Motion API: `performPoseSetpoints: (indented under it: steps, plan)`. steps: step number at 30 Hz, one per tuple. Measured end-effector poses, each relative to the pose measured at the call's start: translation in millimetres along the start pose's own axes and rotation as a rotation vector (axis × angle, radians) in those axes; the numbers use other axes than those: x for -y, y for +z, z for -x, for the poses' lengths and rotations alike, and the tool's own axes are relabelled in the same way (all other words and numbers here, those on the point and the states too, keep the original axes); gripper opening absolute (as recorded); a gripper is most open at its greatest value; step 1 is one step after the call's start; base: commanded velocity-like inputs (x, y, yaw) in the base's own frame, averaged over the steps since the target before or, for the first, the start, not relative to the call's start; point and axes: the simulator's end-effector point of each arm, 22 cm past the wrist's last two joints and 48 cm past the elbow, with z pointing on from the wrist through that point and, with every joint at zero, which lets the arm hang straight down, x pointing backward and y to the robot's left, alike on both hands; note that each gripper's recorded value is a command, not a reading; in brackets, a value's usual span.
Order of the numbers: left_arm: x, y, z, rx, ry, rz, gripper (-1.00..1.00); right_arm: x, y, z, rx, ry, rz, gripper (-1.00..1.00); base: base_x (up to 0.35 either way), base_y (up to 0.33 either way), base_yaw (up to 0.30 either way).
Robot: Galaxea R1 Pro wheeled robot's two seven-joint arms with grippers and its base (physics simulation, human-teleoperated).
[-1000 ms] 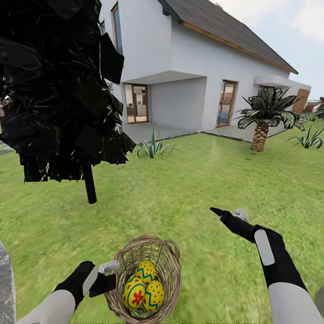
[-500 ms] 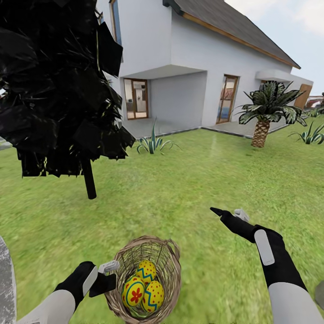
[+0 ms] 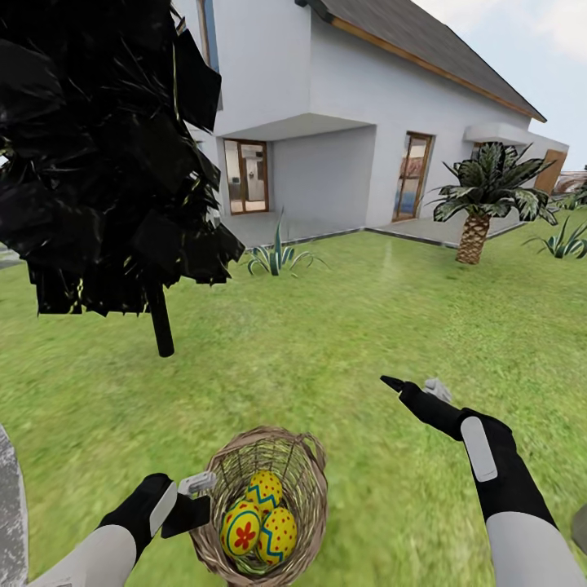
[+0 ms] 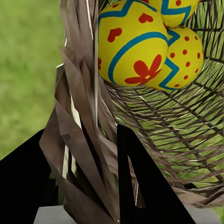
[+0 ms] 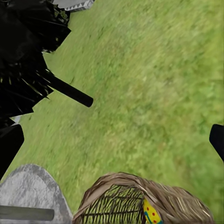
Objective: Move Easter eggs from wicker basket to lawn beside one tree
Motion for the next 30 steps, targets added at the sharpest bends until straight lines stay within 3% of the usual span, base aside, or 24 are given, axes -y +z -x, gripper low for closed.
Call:
performPoseSetpoints:
  steps: [30]
  plan:
    - [-18.9, 62.9, -20.8, -0.014, -0.004, 0.007, -1.0, 56.4, 21.5, -45.6, -0.022, 0.014, -0.019, 1.0, 0.0, 0.0, 0.0]
